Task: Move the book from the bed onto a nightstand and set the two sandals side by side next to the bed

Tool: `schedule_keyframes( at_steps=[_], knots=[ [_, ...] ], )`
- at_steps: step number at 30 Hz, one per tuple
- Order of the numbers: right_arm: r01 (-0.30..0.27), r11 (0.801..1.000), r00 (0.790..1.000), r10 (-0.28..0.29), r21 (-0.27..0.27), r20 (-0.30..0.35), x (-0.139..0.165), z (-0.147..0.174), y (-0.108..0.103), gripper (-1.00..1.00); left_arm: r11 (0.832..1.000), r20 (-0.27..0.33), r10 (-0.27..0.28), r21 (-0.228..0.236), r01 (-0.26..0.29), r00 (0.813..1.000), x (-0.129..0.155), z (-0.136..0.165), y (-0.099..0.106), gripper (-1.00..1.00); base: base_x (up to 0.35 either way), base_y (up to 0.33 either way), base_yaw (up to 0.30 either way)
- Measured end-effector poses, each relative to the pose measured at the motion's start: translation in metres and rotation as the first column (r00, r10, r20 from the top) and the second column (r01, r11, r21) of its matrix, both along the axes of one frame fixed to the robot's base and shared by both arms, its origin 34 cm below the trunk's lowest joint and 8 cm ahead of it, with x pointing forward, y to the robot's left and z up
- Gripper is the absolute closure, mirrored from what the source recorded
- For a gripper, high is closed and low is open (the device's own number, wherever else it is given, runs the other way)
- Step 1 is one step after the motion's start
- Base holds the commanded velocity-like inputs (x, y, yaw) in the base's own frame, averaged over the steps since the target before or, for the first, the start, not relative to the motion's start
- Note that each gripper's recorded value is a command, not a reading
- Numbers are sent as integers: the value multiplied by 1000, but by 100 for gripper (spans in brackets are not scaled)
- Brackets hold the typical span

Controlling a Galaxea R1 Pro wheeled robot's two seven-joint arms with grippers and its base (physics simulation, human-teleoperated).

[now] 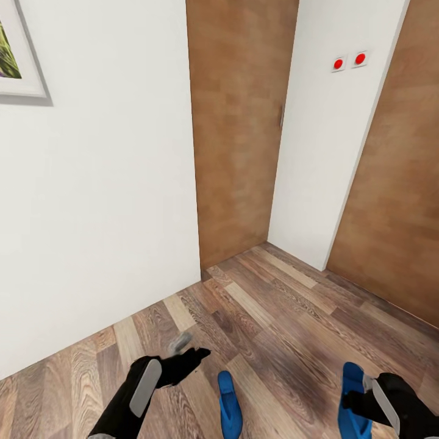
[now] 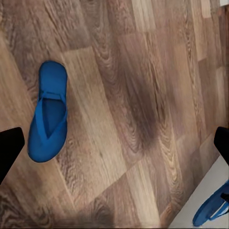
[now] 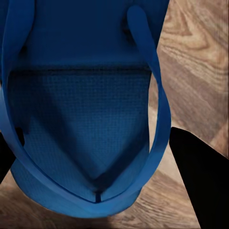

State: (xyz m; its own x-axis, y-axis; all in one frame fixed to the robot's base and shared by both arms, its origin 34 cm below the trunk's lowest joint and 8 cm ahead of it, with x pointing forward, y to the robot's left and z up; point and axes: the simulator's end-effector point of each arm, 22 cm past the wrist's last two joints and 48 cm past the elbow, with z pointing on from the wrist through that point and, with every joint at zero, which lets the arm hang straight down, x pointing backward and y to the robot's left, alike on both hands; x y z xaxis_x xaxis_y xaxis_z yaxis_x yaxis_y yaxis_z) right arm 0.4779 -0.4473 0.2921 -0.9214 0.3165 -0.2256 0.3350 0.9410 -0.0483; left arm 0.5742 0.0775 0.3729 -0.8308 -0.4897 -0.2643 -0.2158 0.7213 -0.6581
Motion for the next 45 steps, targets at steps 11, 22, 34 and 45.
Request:
schedule_keyframes(
  at_steps=[11, 22, 34, 45],
  knots=[
    [48, 995, 999, -48, -84, 1, -2, 2, -18, 100, 986, -100, -95, 130, 108, 990, -30, -32, -22, -100, 0, 0, 0],
    [71, 986, 997, -68, -154, 21, 1, 7, -33, 100, 977, -150, -69, 190, 97, 986, -44, -45, -30, -100, 0, 0, 0],
    [67, 987, 998, -64, -147, 25, 2, 7, -31, 100, 980, -178, -11, 192, 46, 984, -48, -53, -26, -100, 0, 0, -165],
    [76, 986, 997, -71, -148, 36, 3, 7, -33, 100, 979, -190, 0, 201, 39, 982, -52, -60, -23, -100, 0, 0, -269]
  ],
)
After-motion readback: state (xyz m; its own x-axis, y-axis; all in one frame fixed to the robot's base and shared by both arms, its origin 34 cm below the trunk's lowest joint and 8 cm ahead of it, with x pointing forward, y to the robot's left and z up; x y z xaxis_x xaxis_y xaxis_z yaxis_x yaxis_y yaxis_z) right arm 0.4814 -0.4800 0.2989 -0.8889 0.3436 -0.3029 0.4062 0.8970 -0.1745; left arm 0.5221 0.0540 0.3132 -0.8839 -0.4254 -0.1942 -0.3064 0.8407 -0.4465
